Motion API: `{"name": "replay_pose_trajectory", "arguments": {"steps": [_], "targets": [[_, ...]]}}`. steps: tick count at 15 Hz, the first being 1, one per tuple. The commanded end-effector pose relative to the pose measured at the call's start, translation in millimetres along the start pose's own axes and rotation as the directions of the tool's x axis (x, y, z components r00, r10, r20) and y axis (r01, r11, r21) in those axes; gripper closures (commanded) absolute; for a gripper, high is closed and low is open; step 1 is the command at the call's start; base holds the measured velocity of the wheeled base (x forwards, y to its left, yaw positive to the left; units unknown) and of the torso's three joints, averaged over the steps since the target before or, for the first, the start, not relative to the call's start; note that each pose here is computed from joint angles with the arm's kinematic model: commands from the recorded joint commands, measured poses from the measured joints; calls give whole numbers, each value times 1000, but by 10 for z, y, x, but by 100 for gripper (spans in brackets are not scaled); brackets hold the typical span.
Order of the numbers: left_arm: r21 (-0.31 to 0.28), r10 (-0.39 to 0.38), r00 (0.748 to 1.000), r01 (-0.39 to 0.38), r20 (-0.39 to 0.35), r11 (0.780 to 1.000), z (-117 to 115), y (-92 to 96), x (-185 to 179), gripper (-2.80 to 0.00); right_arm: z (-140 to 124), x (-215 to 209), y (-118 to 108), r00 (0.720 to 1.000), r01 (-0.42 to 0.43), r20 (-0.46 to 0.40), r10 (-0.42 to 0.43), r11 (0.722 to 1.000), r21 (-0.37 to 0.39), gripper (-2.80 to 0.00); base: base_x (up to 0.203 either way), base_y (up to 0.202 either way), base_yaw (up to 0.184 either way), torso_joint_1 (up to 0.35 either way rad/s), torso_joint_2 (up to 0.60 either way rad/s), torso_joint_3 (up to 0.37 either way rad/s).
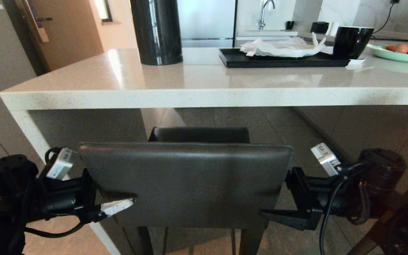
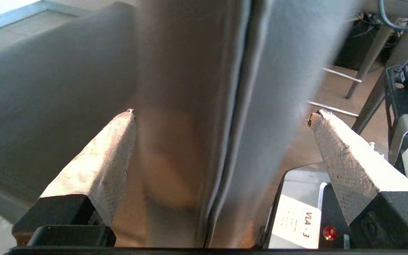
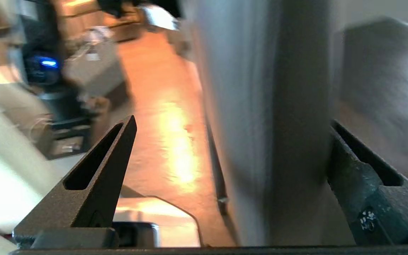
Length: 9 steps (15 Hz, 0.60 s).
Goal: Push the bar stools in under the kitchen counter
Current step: Pull the gray chair out from under the dining table
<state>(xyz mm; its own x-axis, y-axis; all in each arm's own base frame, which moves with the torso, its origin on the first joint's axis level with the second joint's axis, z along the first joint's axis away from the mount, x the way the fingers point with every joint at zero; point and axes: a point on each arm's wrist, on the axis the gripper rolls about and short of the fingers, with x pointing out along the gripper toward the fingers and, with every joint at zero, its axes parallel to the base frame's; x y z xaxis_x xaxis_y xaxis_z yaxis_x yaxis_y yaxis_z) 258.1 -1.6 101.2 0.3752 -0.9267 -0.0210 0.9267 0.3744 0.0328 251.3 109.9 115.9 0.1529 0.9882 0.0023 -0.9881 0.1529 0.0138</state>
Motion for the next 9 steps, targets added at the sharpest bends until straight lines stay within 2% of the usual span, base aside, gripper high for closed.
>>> {"name": "replay_pose_trajectory", "arguments": {"steps": [1, 9], "targets": [[13, -12, 1000, 12, 5, 1000, 22, -14, 4, -280, 69, 41, 0, 1000, -14, 18, 15, 999, -31, -280, 0, 0, 0, 0, 0, 0], [11, -60, 998, 60, 6, 998, 50, -147, 85, -280, 24, 41, -19, 1000, -6, 10, 6, 1000, -22, -280, 0, 0, 0, 0, 0, 0]]}}
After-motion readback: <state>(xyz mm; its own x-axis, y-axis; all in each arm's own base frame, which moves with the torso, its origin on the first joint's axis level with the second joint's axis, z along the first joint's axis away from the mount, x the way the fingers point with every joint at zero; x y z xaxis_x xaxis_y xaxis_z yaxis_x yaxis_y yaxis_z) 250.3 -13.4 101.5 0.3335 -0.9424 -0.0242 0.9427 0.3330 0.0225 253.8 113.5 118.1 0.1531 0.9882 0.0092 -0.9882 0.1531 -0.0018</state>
